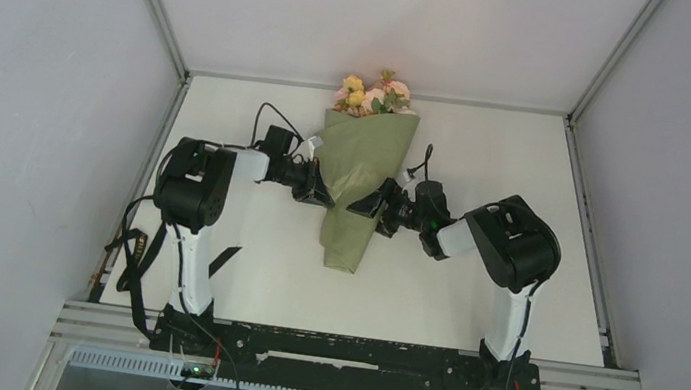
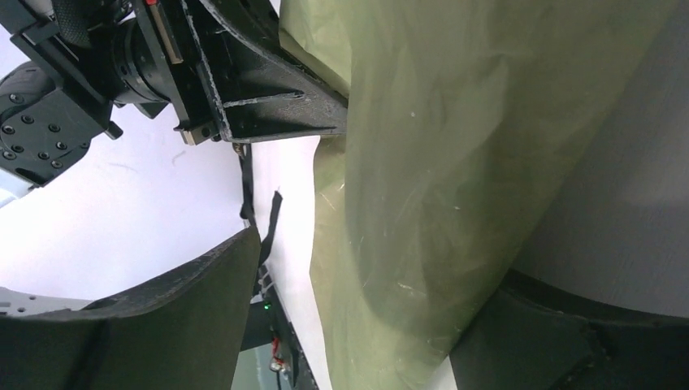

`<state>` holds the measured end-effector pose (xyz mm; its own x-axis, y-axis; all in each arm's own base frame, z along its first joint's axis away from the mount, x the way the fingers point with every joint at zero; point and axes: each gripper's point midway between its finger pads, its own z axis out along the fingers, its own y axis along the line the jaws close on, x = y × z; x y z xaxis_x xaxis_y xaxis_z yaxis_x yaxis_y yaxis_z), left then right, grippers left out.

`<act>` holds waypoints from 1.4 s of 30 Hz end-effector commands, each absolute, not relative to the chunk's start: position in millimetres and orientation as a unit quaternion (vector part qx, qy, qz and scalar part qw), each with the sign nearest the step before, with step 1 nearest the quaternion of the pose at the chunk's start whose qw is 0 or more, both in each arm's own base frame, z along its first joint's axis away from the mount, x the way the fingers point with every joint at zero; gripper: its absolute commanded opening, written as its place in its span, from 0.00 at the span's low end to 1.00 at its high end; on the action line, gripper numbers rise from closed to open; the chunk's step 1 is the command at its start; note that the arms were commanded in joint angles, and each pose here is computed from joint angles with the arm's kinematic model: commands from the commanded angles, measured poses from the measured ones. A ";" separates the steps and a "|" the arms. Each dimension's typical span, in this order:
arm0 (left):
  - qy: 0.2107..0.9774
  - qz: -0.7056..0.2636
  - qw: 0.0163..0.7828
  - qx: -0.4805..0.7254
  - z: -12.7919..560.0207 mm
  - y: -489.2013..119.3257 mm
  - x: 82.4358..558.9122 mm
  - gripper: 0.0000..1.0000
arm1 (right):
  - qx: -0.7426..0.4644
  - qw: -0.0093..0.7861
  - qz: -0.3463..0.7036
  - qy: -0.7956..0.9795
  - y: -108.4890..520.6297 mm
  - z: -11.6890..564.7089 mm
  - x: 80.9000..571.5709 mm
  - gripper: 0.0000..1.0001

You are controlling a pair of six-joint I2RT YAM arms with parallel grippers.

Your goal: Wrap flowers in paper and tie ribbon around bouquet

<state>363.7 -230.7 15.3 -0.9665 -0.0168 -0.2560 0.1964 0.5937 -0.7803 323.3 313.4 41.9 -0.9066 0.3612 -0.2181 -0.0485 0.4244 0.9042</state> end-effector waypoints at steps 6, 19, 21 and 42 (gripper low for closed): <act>0.904 -0.406 0.127 0.049 -3.2 -220.7 373.4 0.00 | 0.122 0.166 0.520 0.829 313.2 17.6 312.4 0.53; 0.934 -0.300 0.180 0.069 37.2 -166.5 397.5 0.32 | 0.110 0.165 0.523 0.829 313.5 26.3 308.6 0.00; 0.938 -0.267 0.203 0.091 53.7 -149.7 397.0 0.39 | 0.106 0.168 0.523 0.829 314.0 28.7 307.8 0.00; 0.947 -0.015 0.035 0.320 40.4 -5.5 229.7 0.76 | 0.088 0.180 0.538 0.819 319.6 48.7 305.6 0.00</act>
